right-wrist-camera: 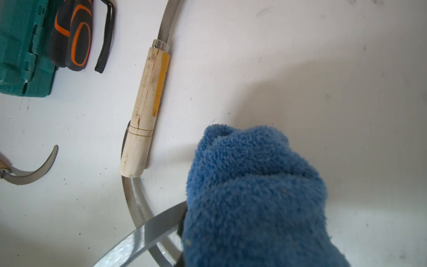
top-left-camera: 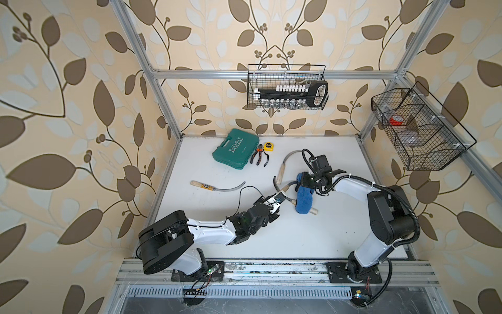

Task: Wipe small sickles with rags
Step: Wipe the small sickle.

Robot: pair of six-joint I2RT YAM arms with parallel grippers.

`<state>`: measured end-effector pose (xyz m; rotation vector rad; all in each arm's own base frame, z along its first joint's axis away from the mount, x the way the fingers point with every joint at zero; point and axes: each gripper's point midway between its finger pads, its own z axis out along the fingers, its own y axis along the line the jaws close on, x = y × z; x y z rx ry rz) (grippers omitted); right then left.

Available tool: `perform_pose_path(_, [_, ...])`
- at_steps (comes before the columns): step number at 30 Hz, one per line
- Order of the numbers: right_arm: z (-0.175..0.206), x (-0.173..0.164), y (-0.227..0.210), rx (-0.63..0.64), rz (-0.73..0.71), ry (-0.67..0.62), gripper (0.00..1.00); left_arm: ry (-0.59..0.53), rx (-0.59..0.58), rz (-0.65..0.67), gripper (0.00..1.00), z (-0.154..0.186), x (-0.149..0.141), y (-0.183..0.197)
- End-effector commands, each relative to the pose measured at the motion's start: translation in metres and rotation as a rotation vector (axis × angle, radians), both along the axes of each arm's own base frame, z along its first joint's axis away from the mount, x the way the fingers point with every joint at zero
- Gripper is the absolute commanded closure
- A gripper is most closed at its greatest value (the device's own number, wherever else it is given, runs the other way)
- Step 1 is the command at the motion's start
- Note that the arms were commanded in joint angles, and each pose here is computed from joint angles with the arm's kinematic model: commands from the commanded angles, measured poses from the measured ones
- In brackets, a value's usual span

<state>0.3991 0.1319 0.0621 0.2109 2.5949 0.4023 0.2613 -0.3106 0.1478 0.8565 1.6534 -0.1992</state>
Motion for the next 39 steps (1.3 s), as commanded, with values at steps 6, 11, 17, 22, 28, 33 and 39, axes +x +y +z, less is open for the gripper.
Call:
perform_pose_path(6, [0.026, 0.004, 0.022, -0.094, 0.036, -0.096, 1.00, -0.087, -0.100, 0.044, 1.00, 0.039, 0.004, 0.003])
perform_pose_path(11, [0.074, -0.023, 0.079, 0.009, 0.192, -0.228, 1.00, -0.092, -0.080, 0.087, 1.00, 0.036, 0.012, 0.003])
perform_pose_path(17, [0.101, -0.027, 0.022, -0.163, -0.024, -0.285, 1.00, -0.098, -0.083, 0.112, 1.00, 0.038, 0.015, 0.006])
perform_pose_path(22, [0.100, -0.027, -0.072, -0.340, -0.298, -0.225, 1.00, -0.097, -0.088, 0.107, 1.00, 0.039, 0.013, 0.007])
perform_pose_path(28, [0.079, -0.013, -0.115, -0.525, -0.383, -0.101, 1.00, -0.093, -0.089, 0.094, 1.00, 0.039, 0.011, 0.006])
perform_pose_path(33, [0.047, 0.016, -0.083, -0.492, -0.242, -0.045, 1.00, -0.089, -0.098, 0.080, 1.00, 0.040, 0.008, 0.005])
perform_pose_path(39, [0.000, 0.044, -0.052, -0.436, -0.098, 0.042, 1.00, -0.087, -0.101, 0.068, 1.00, 0.041, 0.007, 0.005])
